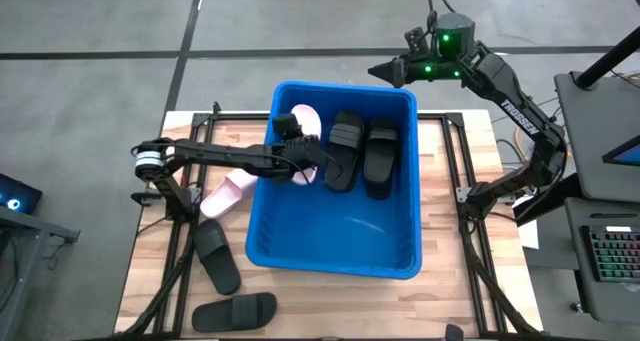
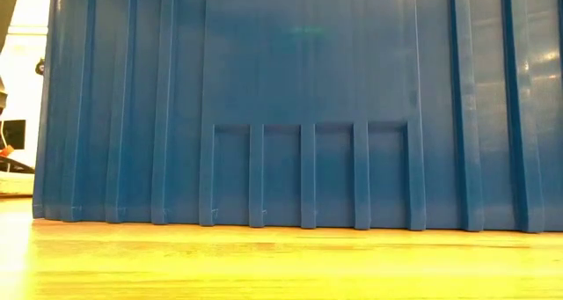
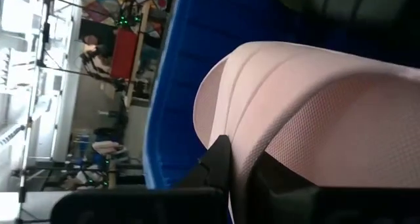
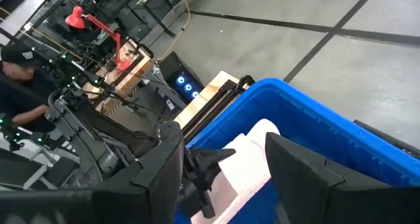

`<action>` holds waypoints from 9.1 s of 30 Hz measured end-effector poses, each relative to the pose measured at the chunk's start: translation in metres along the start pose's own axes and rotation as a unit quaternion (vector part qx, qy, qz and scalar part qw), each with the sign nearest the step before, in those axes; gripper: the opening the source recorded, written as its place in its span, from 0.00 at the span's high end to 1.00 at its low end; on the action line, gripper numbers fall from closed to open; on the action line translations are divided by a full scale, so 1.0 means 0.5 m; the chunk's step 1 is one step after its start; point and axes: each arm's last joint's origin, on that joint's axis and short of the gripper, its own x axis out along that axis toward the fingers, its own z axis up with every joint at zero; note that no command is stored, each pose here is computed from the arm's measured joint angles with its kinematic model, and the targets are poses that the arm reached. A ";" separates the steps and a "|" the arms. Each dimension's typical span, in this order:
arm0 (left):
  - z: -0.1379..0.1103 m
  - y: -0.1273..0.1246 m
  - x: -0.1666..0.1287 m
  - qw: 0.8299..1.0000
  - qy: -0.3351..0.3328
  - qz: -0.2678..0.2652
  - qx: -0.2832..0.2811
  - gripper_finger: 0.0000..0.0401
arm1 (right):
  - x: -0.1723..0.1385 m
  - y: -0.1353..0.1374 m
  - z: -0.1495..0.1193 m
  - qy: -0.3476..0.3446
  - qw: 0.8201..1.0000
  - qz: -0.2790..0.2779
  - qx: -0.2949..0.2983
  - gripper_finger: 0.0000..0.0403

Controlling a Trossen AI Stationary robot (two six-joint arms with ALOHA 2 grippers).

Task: Pick and place slides into bin
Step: Put the pink slide into the blue bin

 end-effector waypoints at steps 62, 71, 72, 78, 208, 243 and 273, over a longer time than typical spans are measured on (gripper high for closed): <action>-0.040 -0.038 0.156 0.988 0.015 -0.154 -0.024 0.15 | -0.012 0.009 0.002 -0.010 1.000 0.005 -0.005 0.49; -0.024 -0.026 0.143 0.968 -0.005 -0.250 -0.013 0.10 | -0.012 0.009 0.002 -0.010 1.000 0.006 -0.006 0.49; -0.023 -0.025 0.142 0.967 -0.004 -0.254 -0.011 0.10 | -0.012 0.009 0.002 -0.010 1.000 0.006 -0.006 0.49; -0.013 0.012 0.110 0.963 0.034 -0.268 -0.016 0.10 | -0.012 0.009 0.002 -0.010 1.000 0.006 -0.007 0.49; -0.418 0.173 -0.156 0.441 -0.260 -0.089 -0.854 1.00 | -0.013 0.009 0.002 -0.011 0.999 0.005 -0.049 0.49; -0.111 0.362 -0.196 0.603 -0.463 -0.239 -0.603 1.00 | 0.128 0.153 -0.026 -0.095 0.957 0.188 -0.200 0.35; -0.075 0.362 -0.187 0.605 -0.468 -0.251 -0.593 1.00 | 0.191 0.143 -0.051 -0.070 0.962 0.163 -0.207 0.28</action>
